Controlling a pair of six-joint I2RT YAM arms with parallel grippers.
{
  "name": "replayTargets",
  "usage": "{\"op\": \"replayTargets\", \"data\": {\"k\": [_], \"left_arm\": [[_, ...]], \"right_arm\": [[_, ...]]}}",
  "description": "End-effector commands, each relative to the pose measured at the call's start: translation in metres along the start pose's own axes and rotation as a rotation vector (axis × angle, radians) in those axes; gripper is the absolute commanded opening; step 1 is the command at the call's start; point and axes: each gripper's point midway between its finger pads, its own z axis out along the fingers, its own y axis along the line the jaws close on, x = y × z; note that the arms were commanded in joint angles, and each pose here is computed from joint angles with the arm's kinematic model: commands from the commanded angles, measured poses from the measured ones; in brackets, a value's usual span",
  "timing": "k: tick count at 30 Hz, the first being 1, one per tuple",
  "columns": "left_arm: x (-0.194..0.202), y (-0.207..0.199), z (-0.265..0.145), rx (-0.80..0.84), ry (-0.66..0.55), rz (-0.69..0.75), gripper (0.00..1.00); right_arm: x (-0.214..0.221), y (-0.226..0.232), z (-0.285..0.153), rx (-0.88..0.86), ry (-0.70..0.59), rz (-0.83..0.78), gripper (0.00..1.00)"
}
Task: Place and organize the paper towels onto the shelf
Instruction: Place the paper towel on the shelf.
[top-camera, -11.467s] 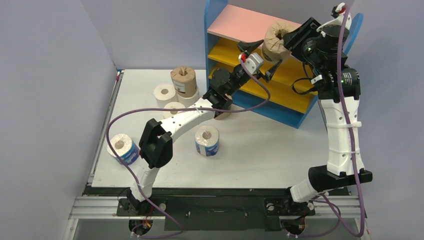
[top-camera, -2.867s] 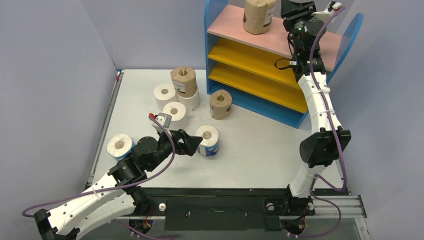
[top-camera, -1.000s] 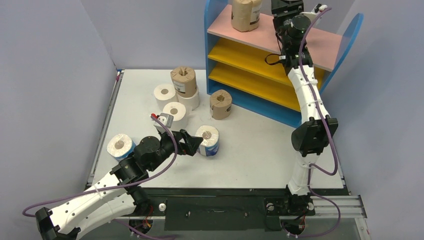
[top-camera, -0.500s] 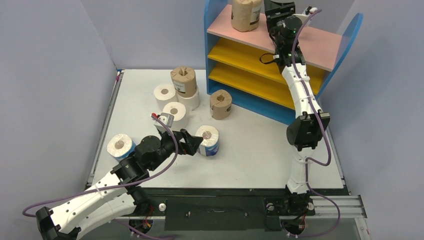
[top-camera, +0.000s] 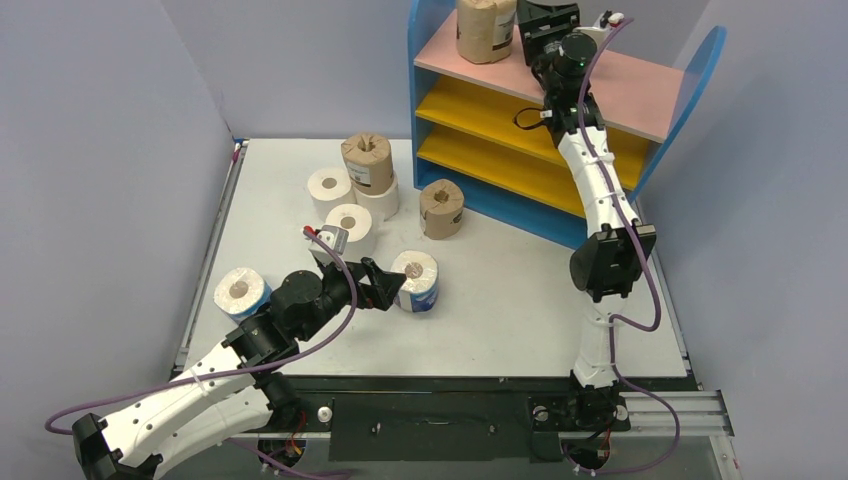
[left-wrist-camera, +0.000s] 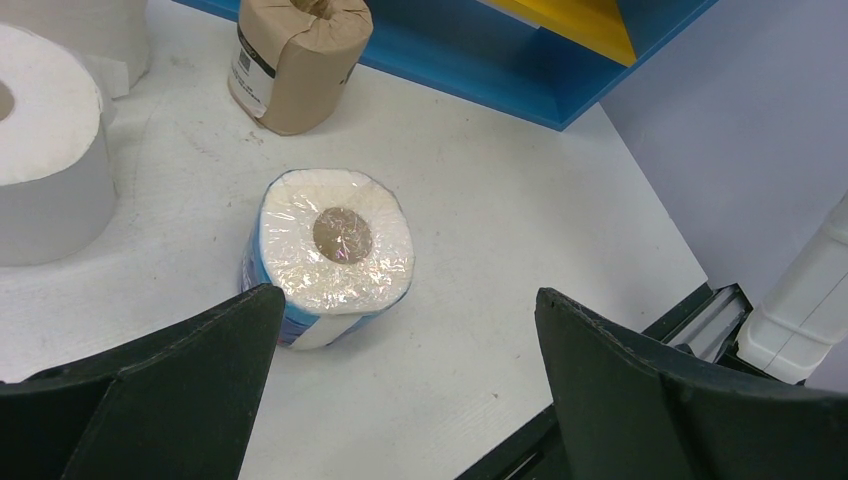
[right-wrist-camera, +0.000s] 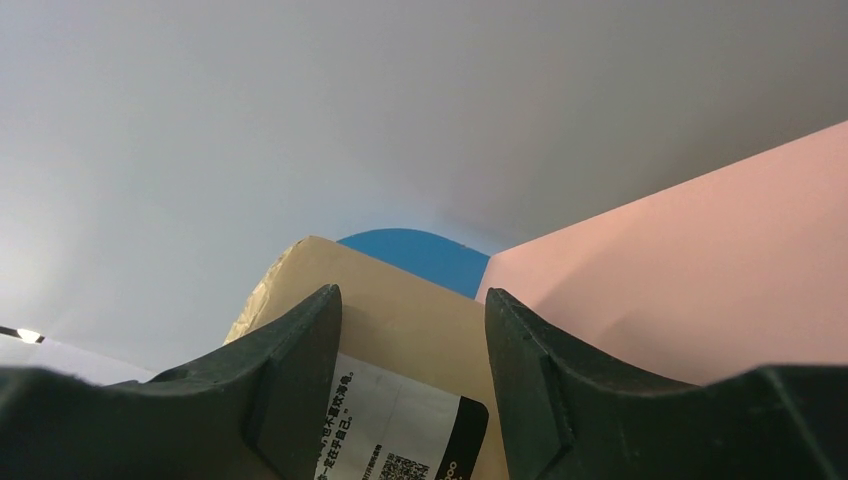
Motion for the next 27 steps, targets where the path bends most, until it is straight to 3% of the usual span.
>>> {"op": "replayTargets", "data": {"k": [1,27], "left_arm": [[-0.014,-0.009,0.001,0.035,-0.045,-0.006,0.96],[-0.015,-0.010,-0.004,0.044,-0.049,-0.025,0.96]], "right_arm": [[0.024,0.021,-0.002,-0.072,0.061,0.005,0.51],[0.054,0.027,-0.018,-0.077,0.130,0.009,0.51]]}}
